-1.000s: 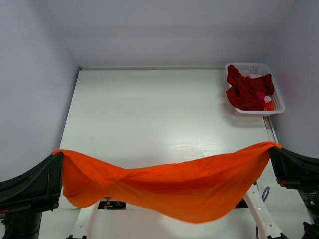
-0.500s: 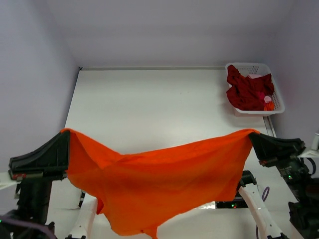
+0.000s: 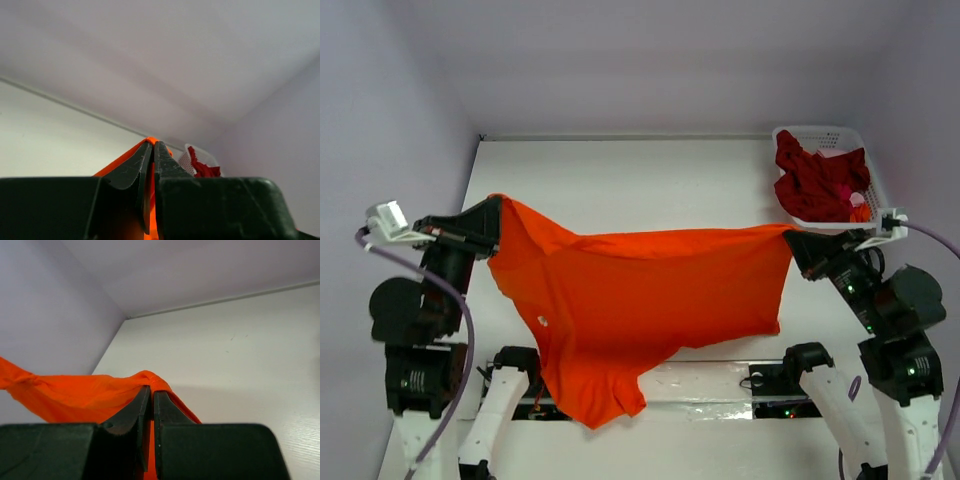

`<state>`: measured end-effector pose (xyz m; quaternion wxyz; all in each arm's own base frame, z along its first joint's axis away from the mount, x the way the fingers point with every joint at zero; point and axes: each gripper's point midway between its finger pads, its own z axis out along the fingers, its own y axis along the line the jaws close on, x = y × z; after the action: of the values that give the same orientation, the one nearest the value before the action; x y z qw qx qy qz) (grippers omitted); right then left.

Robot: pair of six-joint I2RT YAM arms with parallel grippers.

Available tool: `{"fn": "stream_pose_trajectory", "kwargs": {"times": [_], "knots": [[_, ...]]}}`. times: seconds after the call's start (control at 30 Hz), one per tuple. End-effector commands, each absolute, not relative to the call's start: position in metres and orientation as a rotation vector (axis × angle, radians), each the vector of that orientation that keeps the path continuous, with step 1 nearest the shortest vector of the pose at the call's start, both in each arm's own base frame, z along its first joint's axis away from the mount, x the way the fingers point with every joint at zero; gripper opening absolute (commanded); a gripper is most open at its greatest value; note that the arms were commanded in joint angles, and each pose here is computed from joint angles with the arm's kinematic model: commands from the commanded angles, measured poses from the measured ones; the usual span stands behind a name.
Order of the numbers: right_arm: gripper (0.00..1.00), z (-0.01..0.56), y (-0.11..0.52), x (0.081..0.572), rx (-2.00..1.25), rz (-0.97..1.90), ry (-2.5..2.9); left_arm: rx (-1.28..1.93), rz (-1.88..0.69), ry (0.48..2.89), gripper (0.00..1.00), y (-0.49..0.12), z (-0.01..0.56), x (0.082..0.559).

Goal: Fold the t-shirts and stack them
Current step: Flatten out the tshirt

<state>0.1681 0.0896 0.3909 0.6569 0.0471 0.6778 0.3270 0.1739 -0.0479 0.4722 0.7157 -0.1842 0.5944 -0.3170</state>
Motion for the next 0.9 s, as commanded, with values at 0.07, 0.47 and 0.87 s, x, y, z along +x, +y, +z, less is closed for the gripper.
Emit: {"fn": "stream_pose_trajectory", "kwargs": {"times": [0.07,0.47,0.87], "knots": [[0.00,0.398,0.090,0.202,0.115,0.721,1.476,-0.412,-0.662,1.286,0.00,-0.046,0.474,0.219],[0.00,0.371,0.094,0.300,0.215,0.660,1.581,-0.517,-0.567,1.439,0.00,-0.044,0.417,0.330],[0.00,0.341,0.114,0.390,0.233,0.681,1.666,-0.600,-0.487,1.547,0.00,-0.043,0.385,0.419]]}}
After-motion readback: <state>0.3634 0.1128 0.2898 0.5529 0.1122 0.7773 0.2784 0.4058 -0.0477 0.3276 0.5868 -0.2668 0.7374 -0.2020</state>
